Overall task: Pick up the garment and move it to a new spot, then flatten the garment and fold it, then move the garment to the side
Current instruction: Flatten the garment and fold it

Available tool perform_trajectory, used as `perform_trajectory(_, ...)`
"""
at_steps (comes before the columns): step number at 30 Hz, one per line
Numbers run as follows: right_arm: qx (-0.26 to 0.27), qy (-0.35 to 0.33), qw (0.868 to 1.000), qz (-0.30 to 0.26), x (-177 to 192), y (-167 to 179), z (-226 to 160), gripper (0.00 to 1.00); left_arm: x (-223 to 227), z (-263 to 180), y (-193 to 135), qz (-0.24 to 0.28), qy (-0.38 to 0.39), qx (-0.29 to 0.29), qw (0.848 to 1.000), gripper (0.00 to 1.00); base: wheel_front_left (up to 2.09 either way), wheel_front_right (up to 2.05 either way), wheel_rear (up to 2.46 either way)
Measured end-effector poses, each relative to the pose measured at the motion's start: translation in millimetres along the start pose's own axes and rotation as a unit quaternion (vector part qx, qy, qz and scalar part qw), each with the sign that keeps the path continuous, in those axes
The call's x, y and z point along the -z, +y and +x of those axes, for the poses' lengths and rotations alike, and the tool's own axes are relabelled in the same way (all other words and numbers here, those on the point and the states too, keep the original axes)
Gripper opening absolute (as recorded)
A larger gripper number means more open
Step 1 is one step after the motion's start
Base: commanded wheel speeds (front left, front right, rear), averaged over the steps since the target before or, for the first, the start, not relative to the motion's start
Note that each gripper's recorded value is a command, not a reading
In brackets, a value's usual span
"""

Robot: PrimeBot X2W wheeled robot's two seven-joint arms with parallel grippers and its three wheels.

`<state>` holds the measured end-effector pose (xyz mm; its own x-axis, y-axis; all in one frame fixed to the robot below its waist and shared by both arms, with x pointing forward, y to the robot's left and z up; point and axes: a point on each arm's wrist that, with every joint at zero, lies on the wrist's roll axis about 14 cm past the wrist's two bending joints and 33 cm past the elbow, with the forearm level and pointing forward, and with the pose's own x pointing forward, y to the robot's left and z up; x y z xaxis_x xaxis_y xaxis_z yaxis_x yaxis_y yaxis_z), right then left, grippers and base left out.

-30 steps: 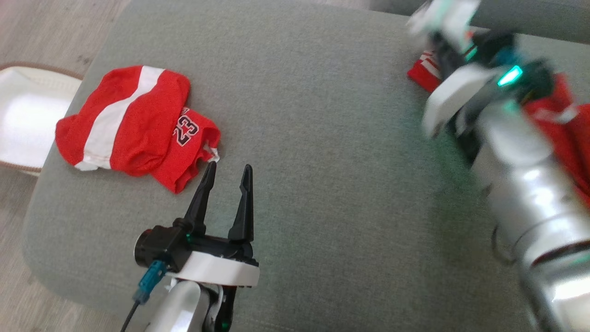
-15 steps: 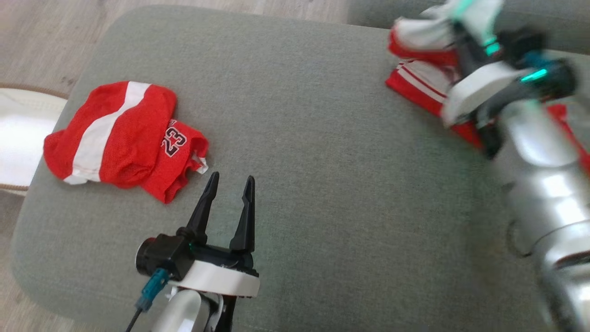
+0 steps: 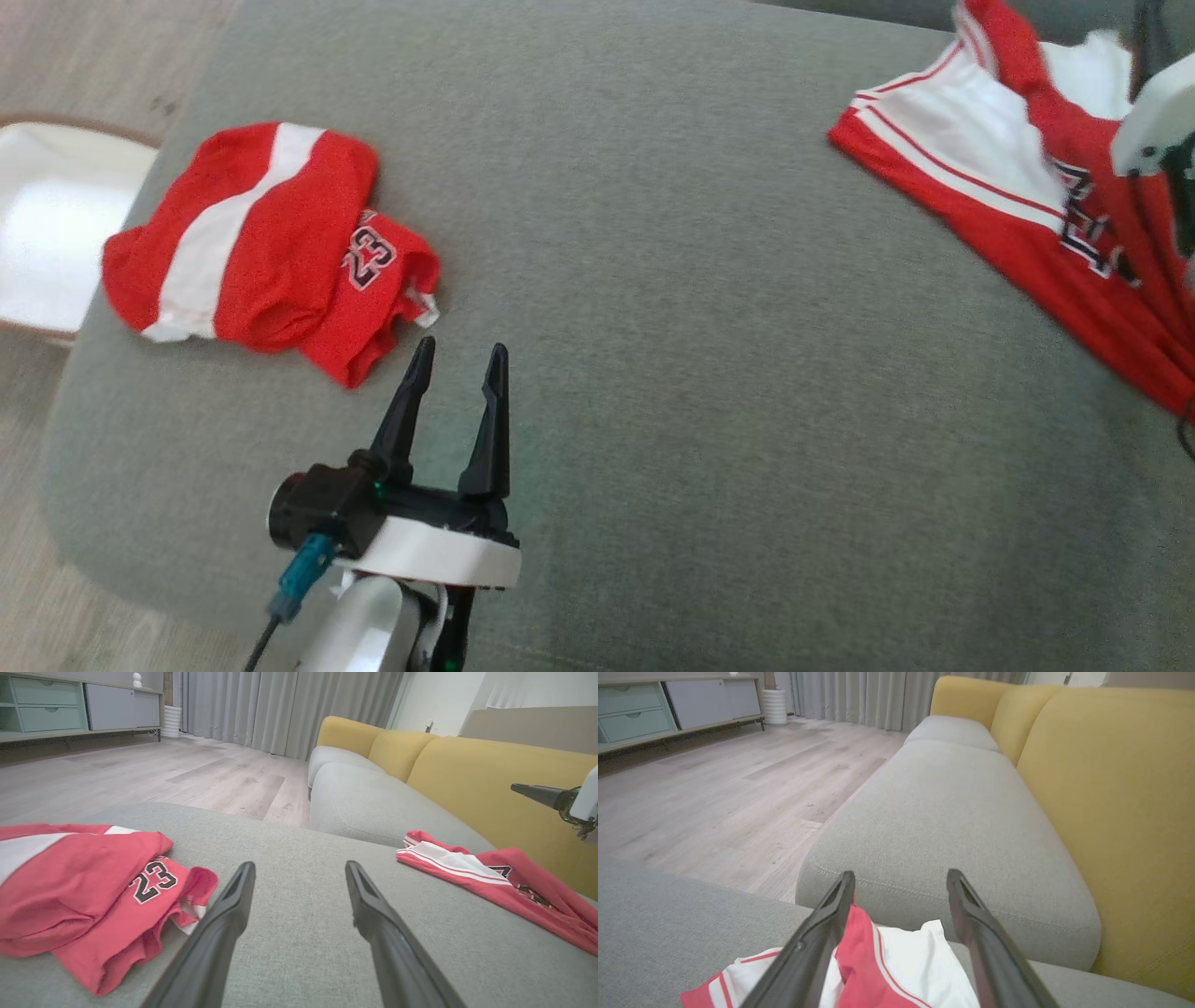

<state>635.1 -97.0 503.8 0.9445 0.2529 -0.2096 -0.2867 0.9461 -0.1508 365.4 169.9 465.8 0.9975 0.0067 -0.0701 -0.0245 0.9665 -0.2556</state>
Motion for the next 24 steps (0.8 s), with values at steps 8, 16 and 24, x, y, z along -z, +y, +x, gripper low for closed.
perform_trajectory(8,0.008,-0.051,0.999,0.01,-20.3,-1.3,-27.6,1.0,-8.6,17.5,-18.8,-0.004,-0.017,0.033,0.999,1.0,0.0,0.0,0.0)
perform_trajectory(16,0.03,-0.123,0.991,0.054,-27.0,-13.1,-85.2,1.0,-23.5,34.5,-48.9,-0.002,-0.043,0.084,0.996,1.0,0.0,0.0,0.0)
perform_trajectory(24,0.047,-0.133,0.983,0.115,23.5,-5.4,-168.4,1.0,-31.8,33.8,-77.4,-0.001,-0.056,0.126,0.99,1.0,0.0,0.0,0.0)
